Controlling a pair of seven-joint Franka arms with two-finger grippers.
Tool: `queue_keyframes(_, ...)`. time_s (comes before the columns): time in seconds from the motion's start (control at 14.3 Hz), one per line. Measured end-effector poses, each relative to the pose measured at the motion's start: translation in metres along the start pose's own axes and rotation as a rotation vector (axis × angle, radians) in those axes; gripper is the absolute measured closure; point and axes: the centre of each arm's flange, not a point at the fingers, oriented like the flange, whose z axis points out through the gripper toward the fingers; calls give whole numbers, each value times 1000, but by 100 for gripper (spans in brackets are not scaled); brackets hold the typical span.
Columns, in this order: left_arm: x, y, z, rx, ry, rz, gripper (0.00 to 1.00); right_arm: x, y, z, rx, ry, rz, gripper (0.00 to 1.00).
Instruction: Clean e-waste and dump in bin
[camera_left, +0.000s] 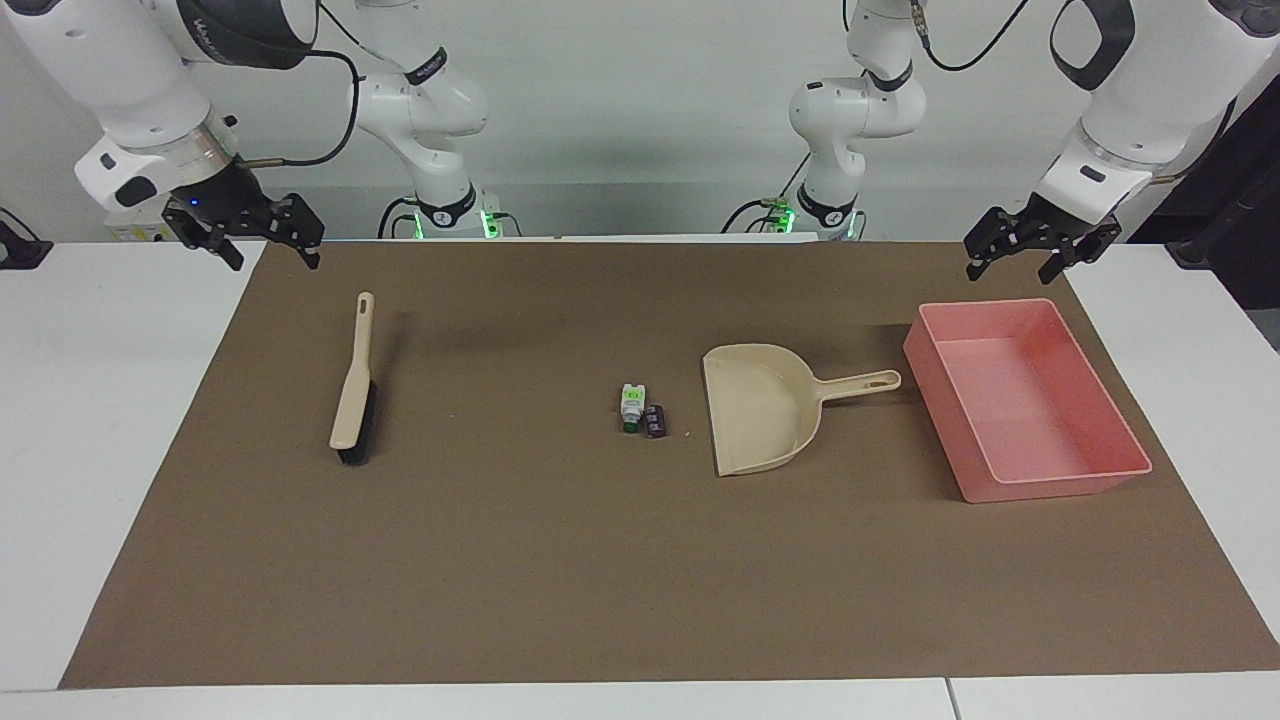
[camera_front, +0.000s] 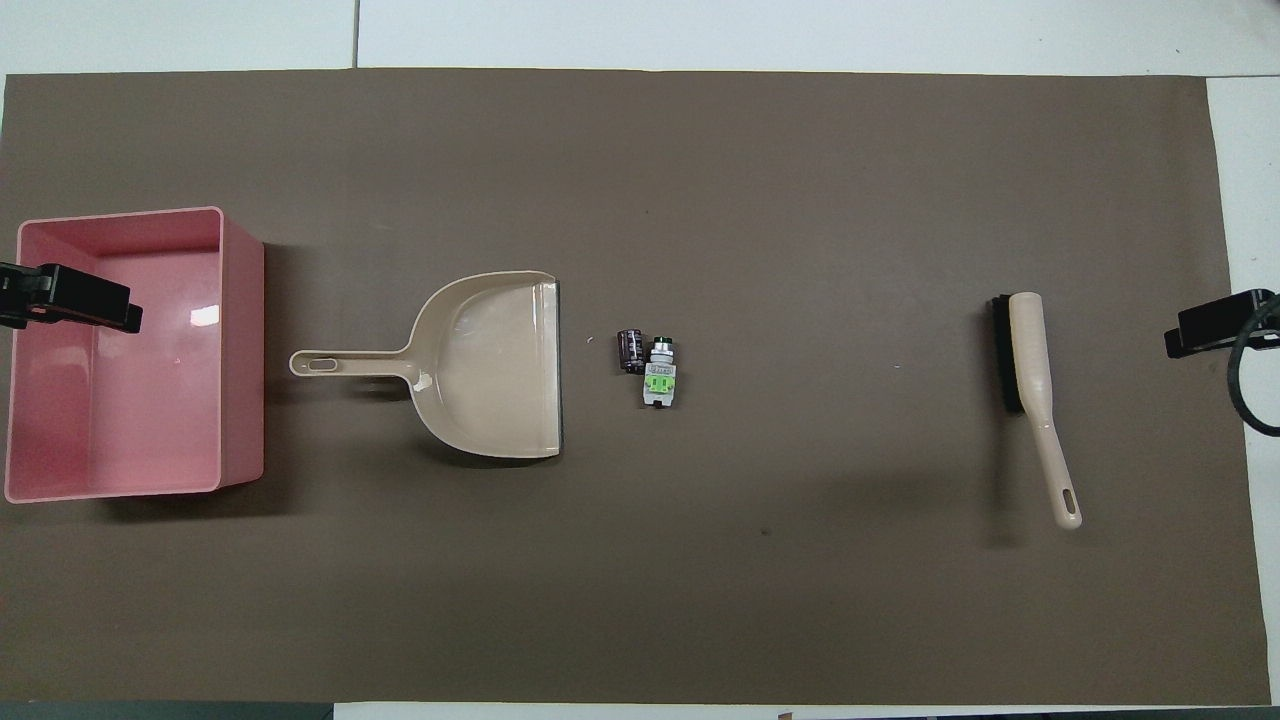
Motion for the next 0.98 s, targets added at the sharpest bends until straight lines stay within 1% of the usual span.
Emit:
queue_keyframes(0.77, -2, -2, 1, 9, -14, -27, 0, 0, 0, 0, 0, 0, 0, 0)
queue_keyframes(0.98, -3, 0, 3, 8, -32, -24, 0, 0, -1, 0, 0, 0, -2, 0)
